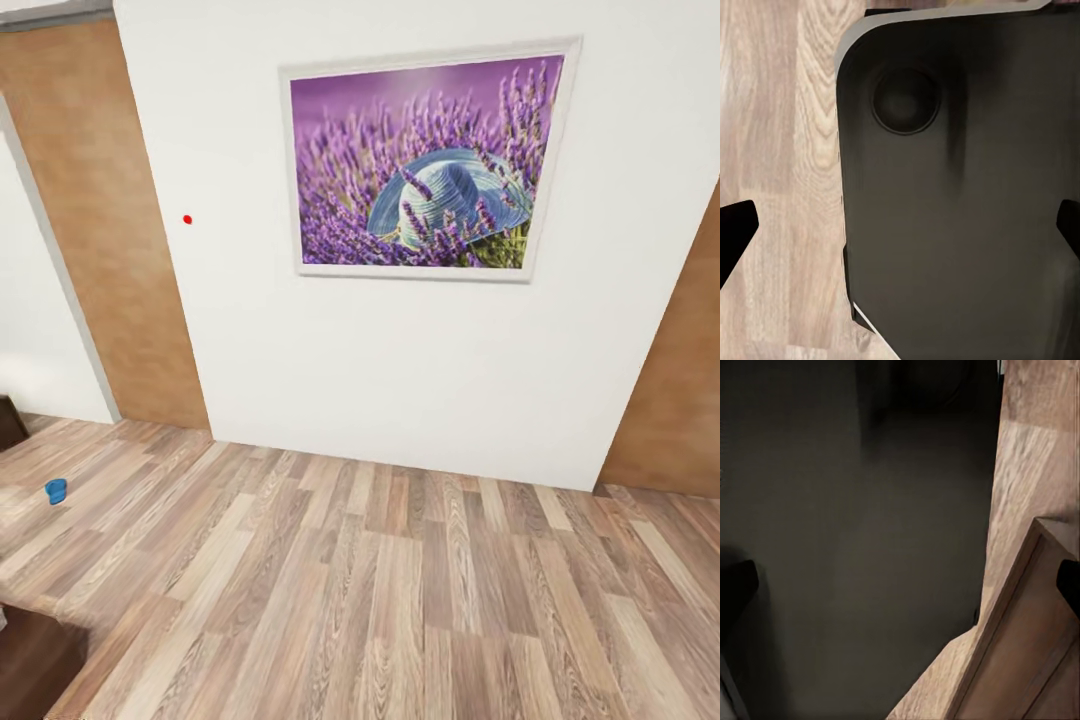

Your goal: In the bedroom, move the book from the bed onto either nightstand, and place the two sandals side by side next to the bed.

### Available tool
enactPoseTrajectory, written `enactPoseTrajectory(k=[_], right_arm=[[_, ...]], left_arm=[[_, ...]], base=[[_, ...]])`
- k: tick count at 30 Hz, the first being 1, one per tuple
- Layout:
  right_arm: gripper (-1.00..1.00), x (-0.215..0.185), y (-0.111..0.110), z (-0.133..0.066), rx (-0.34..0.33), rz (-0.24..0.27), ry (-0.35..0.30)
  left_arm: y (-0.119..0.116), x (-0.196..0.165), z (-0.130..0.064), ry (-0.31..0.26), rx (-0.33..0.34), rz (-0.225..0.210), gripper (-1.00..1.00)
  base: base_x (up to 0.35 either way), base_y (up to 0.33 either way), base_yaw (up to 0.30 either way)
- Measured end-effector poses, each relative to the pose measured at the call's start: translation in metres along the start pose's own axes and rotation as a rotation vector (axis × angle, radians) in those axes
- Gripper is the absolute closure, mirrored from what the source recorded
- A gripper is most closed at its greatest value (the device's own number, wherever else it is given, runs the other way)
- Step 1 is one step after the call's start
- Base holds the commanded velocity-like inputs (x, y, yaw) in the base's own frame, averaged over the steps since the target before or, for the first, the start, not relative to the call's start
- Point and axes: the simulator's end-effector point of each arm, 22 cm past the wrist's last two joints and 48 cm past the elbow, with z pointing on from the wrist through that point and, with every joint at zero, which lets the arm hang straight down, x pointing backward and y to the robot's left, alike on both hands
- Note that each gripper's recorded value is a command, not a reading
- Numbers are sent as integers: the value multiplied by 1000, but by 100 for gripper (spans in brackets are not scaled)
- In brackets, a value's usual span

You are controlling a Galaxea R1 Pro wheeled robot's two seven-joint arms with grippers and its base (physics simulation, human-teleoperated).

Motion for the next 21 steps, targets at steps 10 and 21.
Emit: enactPoseTrajectory(k=[10, 21], right_arm=[[-100, 0, -1, 0, 1, 0, 0], [-100, 1, -1, 0, 0, 0, 2]], left_arm=[[0, -5, 0, -24, -1, 1, -100], [1, -6, 0, -28, -4, 2, -100]], base=[[204, -163, 74], [121, -173, 56]])
